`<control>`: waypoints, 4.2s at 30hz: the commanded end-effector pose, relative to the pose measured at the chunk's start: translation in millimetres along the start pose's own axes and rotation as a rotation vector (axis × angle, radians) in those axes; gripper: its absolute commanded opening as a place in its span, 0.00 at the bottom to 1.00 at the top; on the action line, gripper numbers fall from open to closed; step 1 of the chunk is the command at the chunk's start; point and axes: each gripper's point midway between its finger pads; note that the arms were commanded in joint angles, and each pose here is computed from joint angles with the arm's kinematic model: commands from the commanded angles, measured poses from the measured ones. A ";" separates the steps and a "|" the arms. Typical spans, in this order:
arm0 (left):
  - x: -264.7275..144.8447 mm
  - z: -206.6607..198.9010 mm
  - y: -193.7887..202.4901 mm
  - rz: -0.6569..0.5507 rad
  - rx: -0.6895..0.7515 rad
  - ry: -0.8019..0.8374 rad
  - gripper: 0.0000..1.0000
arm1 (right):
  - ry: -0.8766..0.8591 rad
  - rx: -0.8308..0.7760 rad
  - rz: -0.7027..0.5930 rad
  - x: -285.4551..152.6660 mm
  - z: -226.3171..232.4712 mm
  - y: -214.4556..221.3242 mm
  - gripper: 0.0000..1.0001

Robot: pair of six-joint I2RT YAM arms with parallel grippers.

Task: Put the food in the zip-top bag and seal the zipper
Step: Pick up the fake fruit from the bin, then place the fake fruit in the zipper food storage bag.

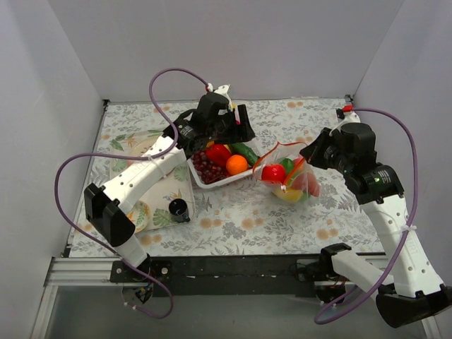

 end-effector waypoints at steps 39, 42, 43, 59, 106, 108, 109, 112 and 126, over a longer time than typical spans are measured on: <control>96.3 122.3 102.8 0.148 0.083 -0.323 0.90 | -0.094 -0.005 -0.040 -10.4 15.3 -2.7 0.01; 97.6 122.9 100.5 0.135 0.083 -0.327 0.77 | -0.091 -0.007 -0.041 -10.1 14.5 -2.5 0.01; 95.5 121.2 96.6 0.123 0.083 -0.326 0.66 | -0.091 -0.005 -0.040 -9.7 14.4 -2.3 0.01; 37.2 81.4 46.1 0.025 0.094 -0.260 0.35 | -0.082 0.000 -0.020 1.9 10.7 3.6 0.01; 0.3 -96.4 48.9 0.043 0.047 0.246 0.89 | -0.060 0.002 -0.001 9.8 14.9 7.8 0.01; -9.9 -87.7 41.2 0.015 0.054 0.199 0.73 | -0.063 0.000 -0.003 9.7 16.0 6.9 0.01; -14.8 -85.6 40.0 0.010 0.068 0.189 0.67 | -0.062 -0.002 -0.001 10.3 16.0 6.8 0.01; -27.0 -54.2 28.0 -0.059 0.107 0.046 0.52 | -0.062 -0.008 -0.002 10.3 16.6 5.5 0.01; -6.5 19.5 78.4 0.045 0.159 -0.153 0.61 | -0.078 -0.007 -0.020 2.8 21.1 -0.2 0.01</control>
Point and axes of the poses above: each gripper's point midway between its finger pads, its own x axis out along the fingers, its own z axis along the line the jaws close on, y = z × x, and after that the axes turned 1 degree about x, right-handed
